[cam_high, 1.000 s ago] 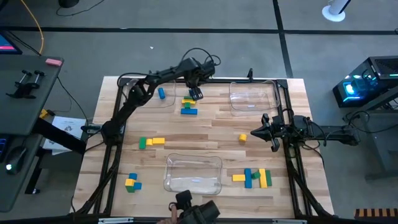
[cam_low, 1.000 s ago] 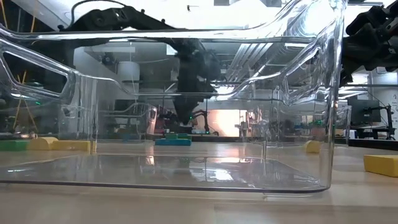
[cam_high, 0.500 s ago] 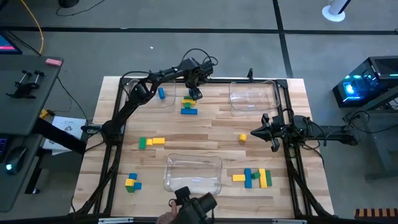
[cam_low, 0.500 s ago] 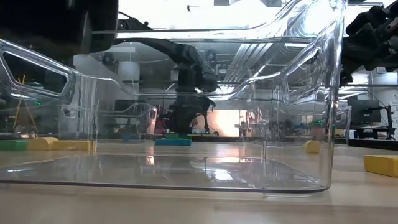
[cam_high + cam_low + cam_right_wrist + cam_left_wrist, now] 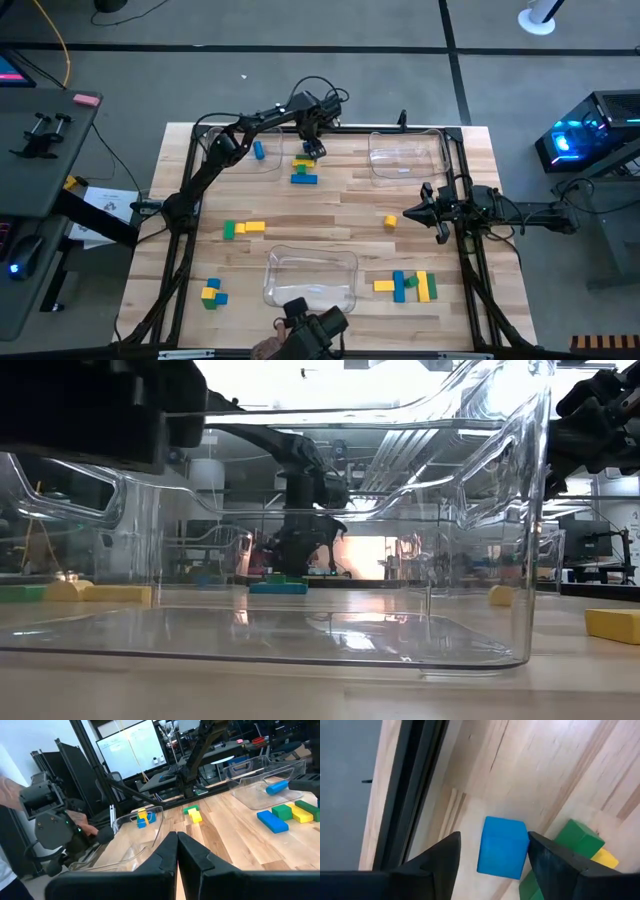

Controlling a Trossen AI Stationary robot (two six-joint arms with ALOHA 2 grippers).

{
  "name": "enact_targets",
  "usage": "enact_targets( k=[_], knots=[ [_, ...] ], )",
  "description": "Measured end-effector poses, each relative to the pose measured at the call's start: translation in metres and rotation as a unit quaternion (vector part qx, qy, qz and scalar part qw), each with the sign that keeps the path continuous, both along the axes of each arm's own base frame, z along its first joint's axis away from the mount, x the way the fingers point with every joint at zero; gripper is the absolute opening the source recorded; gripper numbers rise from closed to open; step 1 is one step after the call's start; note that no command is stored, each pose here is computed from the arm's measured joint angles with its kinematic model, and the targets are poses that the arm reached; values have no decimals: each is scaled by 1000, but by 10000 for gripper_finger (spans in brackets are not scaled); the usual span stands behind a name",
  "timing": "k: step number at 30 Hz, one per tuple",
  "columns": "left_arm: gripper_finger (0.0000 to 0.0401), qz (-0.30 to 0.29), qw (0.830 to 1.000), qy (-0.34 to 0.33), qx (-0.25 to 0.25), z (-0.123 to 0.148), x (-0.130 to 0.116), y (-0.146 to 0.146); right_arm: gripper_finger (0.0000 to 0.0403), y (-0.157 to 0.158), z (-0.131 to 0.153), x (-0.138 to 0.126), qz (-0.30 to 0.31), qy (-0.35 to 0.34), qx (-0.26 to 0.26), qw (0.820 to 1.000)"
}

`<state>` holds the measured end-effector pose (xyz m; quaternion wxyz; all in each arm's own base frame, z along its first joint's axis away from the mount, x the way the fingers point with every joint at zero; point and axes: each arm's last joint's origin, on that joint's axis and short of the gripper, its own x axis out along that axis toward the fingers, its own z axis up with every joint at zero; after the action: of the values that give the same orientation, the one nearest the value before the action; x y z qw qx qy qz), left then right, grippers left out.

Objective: Sort blocks
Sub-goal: Put the blue block into the left transparent bin

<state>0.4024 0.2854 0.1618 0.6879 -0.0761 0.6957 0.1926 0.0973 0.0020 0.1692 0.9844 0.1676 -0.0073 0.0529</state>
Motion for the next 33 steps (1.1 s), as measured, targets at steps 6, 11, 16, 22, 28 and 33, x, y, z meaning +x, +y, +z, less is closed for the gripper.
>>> enact_targets(
  k=[6,11,16,22,28,33],
  knots=[
    [161,8,1000,10,5,-3,-1,0,5,0,0,0,0,0,0,1000],
    [152,6,1000,11,6,-3,-1,0,5,0,0,0,0,0,0,1000],
    [123,8,1000,10,6,-3,-1,0,5,0,0,0,0,0,0,1000],
    [79,9,1000,9,0,-2,-2,-1,5,0,0,0,0,0,0,1000],
    [79,9,1000,-3,4,16,0,0,5,0,0,0,0,0,0,1000],
    [79,18,997,-63,46,59,-4,-2,5,0,0,0,0,0,0,1000]
  ],
)
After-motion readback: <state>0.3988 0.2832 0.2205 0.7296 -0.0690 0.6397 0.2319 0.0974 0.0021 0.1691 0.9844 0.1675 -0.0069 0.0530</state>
